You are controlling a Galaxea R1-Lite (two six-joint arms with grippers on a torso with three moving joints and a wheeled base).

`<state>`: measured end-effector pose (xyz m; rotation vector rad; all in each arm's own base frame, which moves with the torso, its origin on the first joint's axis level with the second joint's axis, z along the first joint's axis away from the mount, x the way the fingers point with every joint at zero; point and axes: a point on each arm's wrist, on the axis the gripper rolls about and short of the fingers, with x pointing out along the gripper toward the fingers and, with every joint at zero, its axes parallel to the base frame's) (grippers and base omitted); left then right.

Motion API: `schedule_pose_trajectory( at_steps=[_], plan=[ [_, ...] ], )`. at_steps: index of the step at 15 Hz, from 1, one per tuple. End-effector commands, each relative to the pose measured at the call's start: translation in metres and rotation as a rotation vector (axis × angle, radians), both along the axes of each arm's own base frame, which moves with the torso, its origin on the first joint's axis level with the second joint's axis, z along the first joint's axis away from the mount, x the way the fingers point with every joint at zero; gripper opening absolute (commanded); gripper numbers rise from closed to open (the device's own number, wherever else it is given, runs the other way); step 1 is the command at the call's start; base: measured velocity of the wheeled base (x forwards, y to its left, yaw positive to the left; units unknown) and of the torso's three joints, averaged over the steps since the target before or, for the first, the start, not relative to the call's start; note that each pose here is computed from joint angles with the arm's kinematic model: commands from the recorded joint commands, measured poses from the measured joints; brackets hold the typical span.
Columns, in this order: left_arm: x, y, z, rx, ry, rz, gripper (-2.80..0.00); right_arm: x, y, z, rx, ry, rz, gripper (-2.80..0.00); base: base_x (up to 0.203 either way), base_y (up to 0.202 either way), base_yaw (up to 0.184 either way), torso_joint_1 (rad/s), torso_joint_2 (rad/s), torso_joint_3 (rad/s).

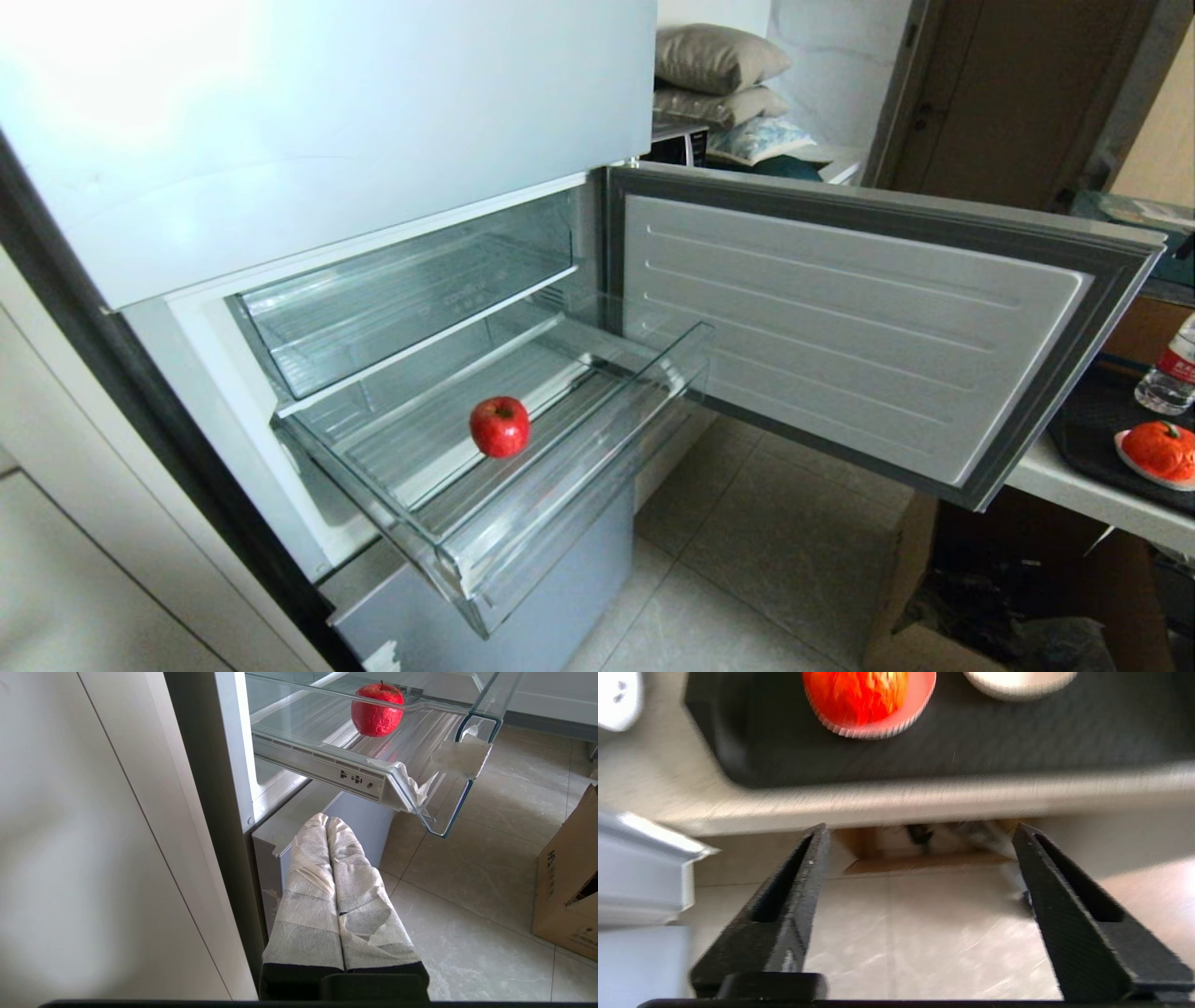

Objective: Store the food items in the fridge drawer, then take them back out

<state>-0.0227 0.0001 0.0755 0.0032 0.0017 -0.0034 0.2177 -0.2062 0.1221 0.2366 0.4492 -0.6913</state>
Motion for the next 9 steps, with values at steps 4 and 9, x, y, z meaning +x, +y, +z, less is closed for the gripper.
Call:
schedule_pose_trajectory(
  at_steps=[4,9],
  plan=[
    [0.000,0.000,0.000,0.000,0.000,0.000,-2.80,0.036,-0.034,-0.009,-0.056,0.025,0.030,0.00,0.000,0.000,0.000,0.000,0.00,0.000],
    [0.000,0.000,0.000,0.000,0.001,0.000,-2.80,0.063,-0.053,-0.010,-0.056,-0.007,0.113,0.00,0.000,0.000,0.000,0.000,0.00,0.000]
  ],
)
